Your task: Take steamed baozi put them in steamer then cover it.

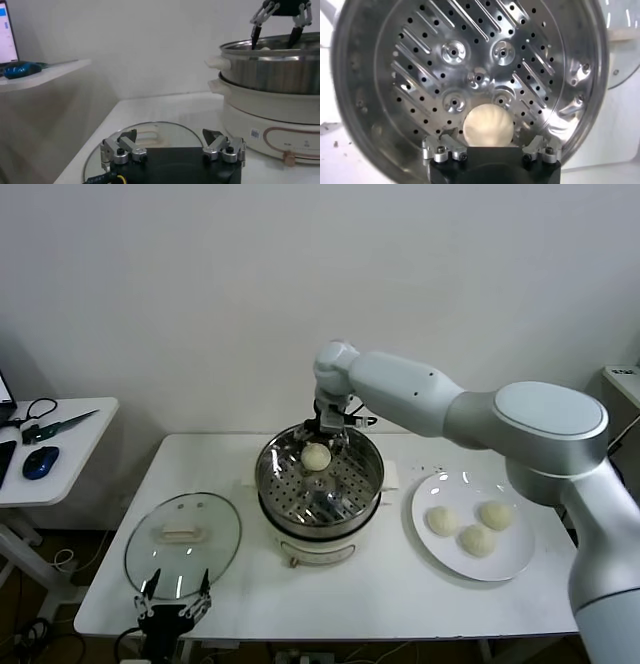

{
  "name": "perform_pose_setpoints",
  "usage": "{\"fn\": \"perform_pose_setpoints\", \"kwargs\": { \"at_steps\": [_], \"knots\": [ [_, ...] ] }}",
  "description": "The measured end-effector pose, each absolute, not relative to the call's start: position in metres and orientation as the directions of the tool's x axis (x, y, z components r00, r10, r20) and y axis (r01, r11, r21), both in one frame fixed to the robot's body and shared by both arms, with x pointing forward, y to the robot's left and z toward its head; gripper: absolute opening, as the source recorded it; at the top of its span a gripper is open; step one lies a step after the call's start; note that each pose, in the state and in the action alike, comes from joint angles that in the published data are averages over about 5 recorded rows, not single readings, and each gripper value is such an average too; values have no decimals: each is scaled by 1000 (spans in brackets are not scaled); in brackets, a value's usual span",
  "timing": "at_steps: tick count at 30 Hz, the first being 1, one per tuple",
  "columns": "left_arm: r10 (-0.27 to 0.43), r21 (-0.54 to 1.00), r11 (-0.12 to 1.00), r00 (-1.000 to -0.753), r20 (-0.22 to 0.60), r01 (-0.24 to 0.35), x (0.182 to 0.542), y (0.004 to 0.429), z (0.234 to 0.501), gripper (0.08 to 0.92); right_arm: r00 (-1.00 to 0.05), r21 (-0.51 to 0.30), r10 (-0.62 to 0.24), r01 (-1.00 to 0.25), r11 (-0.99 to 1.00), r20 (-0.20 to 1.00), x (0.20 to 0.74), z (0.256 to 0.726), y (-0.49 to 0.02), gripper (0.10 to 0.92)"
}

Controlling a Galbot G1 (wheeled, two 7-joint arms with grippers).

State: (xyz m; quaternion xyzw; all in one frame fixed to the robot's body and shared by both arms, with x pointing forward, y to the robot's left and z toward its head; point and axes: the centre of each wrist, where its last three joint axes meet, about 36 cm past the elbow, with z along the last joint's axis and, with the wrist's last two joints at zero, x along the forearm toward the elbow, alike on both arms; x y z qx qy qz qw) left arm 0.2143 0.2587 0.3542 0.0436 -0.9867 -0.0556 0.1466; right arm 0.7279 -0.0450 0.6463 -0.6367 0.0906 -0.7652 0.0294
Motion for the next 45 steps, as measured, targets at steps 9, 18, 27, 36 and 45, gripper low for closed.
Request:
{"fn": "perform_pose_setpoints", "kwargs": {
  "at_steps": [9,18,27,36,45],
  "knots": [
    [-99,119,991,-956,278,-68,216,257,358,823,-194,-214,-148,-380,-900,970,712,724,-142,823],
    [-96,113,991,-957,272,-67,218,255,359,823,-183,-200,-88,-794,-574,979,671,713,-280,823],
    [-104,110,991,-956,273,-76,218,255,358,823,-136,-159,-117,-964,-212,984,632,628,-347,823],
    [-119,119,989,-951,285,-88,215,259,355,823,-130,-134,-110,-990,-35,985,630,556,-361,823],
    [-123,123,988,-950,289,-90,214,260,354,823,-135,-131,-93,-990,42,987,634,500,-360,823]
  ]
}}
